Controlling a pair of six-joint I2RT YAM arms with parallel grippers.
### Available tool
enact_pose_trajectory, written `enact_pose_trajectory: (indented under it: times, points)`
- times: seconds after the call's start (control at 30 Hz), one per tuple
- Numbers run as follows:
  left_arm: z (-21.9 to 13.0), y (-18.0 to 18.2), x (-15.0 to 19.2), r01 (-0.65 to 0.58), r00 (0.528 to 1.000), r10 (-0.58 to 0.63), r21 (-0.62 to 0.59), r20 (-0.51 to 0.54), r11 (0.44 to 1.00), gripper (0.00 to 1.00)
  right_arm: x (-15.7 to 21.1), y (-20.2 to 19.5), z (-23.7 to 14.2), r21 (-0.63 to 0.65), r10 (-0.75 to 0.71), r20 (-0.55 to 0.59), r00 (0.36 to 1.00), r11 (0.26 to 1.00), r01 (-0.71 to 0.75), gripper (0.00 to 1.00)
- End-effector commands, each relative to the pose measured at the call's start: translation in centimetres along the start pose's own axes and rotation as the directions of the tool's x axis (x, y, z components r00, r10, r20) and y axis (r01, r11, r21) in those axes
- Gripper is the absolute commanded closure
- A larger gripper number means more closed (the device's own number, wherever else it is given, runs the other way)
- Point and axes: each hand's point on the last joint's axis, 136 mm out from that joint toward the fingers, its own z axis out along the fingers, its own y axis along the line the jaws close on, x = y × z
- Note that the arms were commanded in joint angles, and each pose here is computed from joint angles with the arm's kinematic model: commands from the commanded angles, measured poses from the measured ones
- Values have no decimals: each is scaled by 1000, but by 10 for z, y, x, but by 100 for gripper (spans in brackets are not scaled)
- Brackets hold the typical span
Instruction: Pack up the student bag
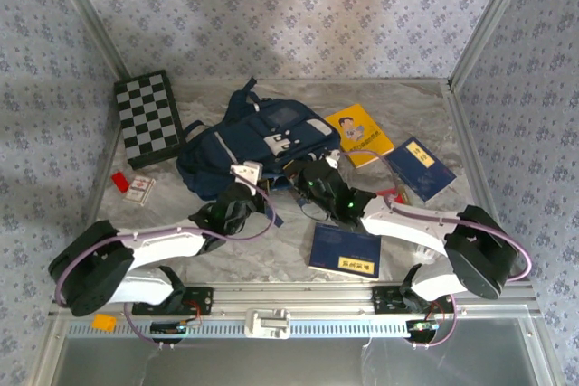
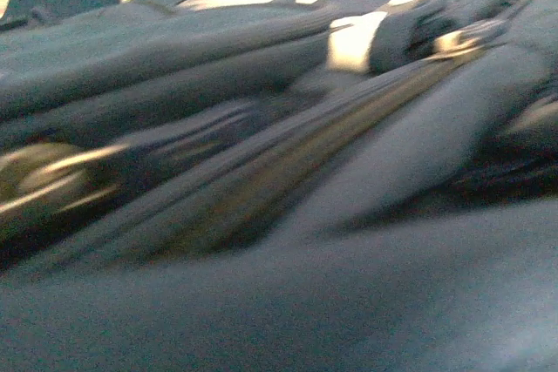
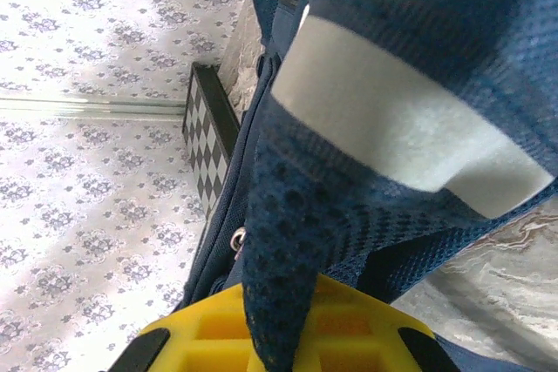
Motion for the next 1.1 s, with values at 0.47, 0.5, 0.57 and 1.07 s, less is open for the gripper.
enact_pose_trajectory:
  times: [0.47,0.5,0.57,1.07]
  points:
    - [-24,-41,14,-56,998,52,194,29,979,77,-9,17,-2,-28,-9,16,1000,1000,9,100]
    - [-23,-44,12,-55,998,48,197,43,979,74,-9,19,-2,-31,-9,17,1000,999,10,100]
    - [-18,-52,10,-61,997,50,197,61,978,70,-8,19,-2,-31,-12,21,1000,999,12,100]
    - [20,-70,-22,-56,985,44,72,167,996,41,0,17,-3,-29,-12,12,1000,999,13,100]
